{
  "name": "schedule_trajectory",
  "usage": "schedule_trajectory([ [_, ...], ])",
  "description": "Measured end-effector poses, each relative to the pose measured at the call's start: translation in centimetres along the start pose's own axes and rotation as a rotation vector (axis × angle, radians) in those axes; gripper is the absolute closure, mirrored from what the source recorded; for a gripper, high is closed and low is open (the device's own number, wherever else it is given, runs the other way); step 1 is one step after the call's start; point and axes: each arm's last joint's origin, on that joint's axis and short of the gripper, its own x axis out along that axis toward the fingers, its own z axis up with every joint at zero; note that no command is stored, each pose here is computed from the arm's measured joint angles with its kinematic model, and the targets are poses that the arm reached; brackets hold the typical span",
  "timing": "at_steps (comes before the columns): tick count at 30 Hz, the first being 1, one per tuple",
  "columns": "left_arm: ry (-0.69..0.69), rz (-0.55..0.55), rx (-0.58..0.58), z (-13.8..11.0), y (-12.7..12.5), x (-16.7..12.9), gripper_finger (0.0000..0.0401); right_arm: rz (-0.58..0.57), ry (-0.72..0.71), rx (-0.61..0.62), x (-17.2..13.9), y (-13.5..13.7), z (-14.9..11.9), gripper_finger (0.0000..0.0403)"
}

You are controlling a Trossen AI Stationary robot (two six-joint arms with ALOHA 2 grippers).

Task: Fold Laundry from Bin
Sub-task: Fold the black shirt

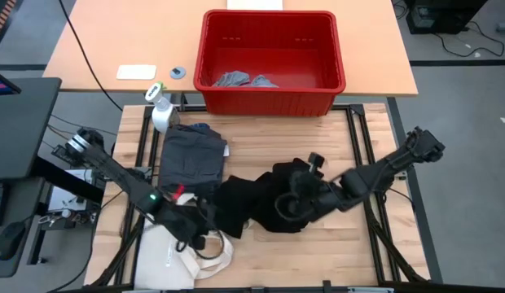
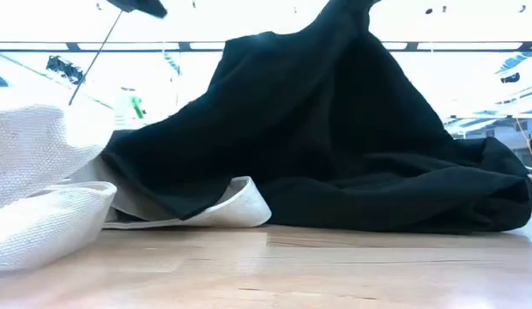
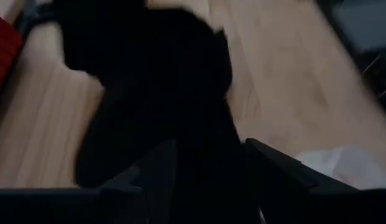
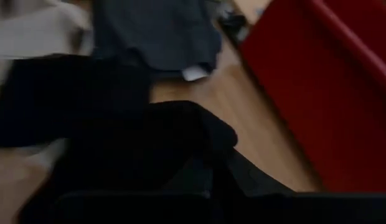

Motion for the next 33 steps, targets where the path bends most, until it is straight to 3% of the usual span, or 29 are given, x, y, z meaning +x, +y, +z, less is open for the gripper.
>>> schedule_trajectory([
  [4, 0.092, 0.024, 0.007, -1.2, -1.5, 2.7, 0.0206, -0.063, 0.032, 0.018, 1.7, -1.8, 0.6, 0.039],
  [12, 0.112, 0.12, -0.263, -1.8, -1.5, 6.0, 0.018, -0.074, 0.08, 0.045, 3.3, -3.4, 1.1, 0.0374],
  [22, 0.102, 0.098, -0.308, -2.3, -3.0, 8.3, 0.0123, -0.063, 0.077, -0.015, 3.3, -3.4, 1.2, 0.0375],
  [33, 0.137, 0.167, -0.279, -4.0, -4.0, 10.8, 0.0126, -0.053, 0.083, -0.049, 3.5, -3.4, 1.2, 0.0375],
])
